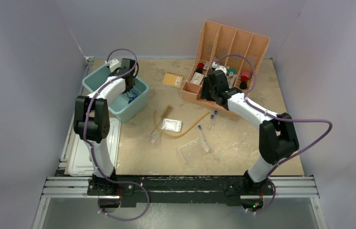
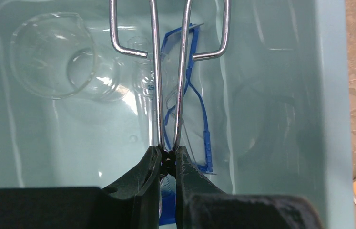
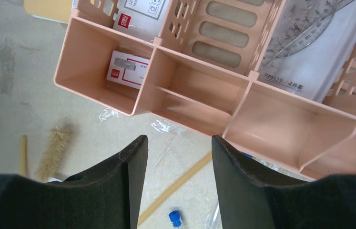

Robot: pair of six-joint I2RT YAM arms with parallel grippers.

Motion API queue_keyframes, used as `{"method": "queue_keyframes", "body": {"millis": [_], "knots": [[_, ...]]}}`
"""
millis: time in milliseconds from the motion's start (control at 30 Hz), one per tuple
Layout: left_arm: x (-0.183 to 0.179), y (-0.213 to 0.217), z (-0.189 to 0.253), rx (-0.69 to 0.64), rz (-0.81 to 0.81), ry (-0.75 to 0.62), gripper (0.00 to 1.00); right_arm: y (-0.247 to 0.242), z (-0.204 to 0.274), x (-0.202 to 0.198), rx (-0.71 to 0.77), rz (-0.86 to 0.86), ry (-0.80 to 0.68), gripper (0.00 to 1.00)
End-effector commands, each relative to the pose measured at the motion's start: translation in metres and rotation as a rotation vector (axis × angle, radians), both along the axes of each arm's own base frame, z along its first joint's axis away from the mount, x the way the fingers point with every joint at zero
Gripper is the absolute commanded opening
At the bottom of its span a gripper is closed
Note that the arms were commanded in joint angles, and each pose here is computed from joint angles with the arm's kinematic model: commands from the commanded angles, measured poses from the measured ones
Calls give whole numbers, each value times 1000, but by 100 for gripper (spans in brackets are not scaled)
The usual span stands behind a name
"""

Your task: Organize the chemistry lab equipment

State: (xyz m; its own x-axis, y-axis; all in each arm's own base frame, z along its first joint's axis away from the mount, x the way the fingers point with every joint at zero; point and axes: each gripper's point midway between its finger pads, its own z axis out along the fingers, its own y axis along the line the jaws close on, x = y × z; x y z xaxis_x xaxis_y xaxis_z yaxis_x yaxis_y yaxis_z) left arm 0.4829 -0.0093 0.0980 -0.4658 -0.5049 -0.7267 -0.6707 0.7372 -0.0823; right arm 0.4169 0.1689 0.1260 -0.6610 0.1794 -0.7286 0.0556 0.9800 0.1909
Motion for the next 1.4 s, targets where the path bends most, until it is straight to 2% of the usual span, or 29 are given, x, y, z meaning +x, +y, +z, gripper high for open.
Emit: {"method": "queue_keyframes", "body": {"millis": [0,233,400,600,833,1000,1200,1367], "knots": [[34,-9,22,-46,-8,-128,0,-3,27,19,-16,-11,-96,55],[42,-13,9,-40,-37,-94,0,-7,29,21,-24,-17,-103,55],[44,-17,10,-49,-67,-87,20,-8,30,21,-21,-17,-104,55],[42,-20,25,-56,-94,-83,32,-5,31,21,-10,-8,-102,55],[36,-30,75,-88,-168,-149,46,1,33,21,15,8,-102,55],[23,-55,119,-156,-317,-220,51,5,36,24,31,17,-117,56],[-14,-108,155,-130,-600,-260,55,14,31,19,80,32,-92,56],[-58,-169,150,-100,-834,-206,57,14,27,10,111,25,-72,56]]}}
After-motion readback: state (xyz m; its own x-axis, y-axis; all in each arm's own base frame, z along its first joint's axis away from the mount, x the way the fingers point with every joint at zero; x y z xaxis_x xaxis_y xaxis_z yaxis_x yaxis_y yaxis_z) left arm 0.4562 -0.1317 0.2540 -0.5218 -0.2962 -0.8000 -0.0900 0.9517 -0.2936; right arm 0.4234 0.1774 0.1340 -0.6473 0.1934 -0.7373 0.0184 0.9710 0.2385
